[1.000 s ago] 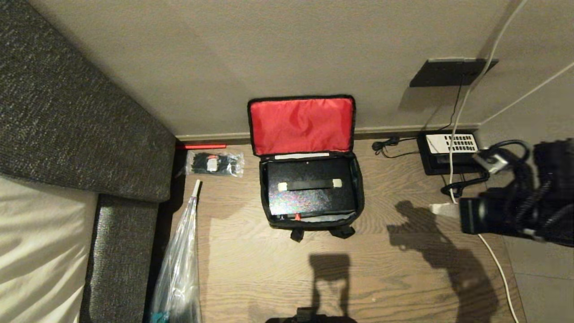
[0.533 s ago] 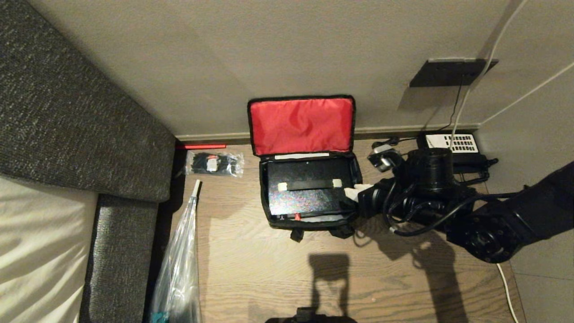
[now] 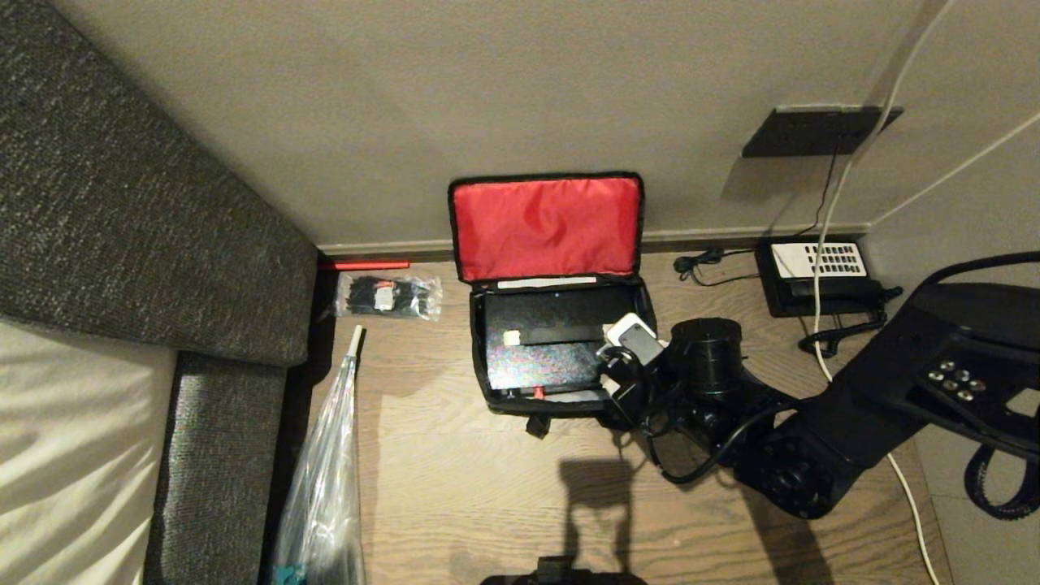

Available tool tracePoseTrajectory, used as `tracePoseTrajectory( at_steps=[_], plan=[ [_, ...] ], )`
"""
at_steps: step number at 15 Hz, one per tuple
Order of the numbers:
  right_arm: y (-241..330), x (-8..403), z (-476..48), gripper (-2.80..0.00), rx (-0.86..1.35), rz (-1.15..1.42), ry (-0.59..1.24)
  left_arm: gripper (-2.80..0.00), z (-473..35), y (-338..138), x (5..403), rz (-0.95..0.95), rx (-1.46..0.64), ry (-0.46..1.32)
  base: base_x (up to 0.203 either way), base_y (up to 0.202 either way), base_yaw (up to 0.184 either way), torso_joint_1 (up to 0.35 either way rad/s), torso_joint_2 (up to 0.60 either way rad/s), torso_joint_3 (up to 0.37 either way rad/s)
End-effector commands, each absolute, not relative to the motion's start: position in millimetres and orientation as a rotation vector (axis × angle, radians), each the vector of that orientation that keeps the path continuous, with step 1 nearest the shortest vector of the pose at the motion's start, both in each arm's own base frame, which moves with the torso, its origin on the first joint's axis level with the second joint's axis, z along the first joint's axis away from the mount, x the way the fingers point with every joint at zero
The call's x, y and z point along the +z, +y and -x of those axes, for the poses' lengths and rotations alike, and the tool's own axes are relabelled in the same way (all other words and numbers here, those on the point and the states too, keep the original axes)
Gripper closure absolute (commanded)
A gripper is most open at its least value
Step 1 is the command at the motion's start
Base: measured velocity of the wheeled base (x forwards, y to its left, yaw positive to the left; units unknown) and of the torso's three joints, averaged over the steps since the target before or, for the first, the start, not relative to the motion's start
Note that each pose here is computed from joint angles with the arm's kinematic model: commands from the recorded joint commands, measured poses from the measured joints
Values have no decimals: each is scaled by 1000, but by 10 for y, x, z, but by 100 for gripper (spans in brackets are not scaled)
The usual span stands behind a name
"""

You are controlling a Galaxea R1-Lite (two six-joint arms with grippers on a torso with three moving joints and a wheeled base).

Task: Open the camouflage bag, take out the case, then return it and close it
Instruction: Grip the handle

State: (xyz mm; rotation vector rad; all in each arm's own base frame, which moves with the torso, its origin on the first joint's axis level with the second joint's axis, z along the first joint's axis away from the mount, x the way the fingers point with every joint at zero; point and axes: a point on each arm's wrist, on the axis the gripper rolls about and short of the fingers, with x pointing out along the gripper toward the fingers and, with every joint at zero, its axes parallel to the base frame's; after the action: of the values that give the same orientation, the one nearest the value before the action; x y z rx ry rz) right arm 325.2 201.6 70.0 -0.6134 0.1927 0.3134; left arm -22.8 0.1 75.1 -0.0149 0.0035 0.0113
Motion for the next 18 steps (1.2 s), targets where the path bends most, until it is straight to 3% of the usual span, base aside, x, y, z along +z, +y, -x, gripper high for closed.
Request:
tracePoseTrajectory(
  at_steps=[1, 7, 11, 18],
  plan=[
    [2101, 553, -3286, -280, 252, 756, 127, 0, 226, 1, 743, 15, 12, 6, 0, 0, 0, 0, 0, 0],
    [2285, 550, -3375, -280, 190, 1141, -88, 0, 227, 1, 743, 15, 12, 5, 0, 0, 0, 0, 0, 0],
    [2501, 450, -3524, -280, 166, 1214, -181, 0, 226, 1, 743, 15, 12, 6, 0, 0, 0, 0, 0, 0],
    [2627, 296, -3740, -280, 26, 1295, -119, 0, 227, 1, 743, 15, 12, 5, 0, 0, 0, 0, 0, 0]
  ],
)
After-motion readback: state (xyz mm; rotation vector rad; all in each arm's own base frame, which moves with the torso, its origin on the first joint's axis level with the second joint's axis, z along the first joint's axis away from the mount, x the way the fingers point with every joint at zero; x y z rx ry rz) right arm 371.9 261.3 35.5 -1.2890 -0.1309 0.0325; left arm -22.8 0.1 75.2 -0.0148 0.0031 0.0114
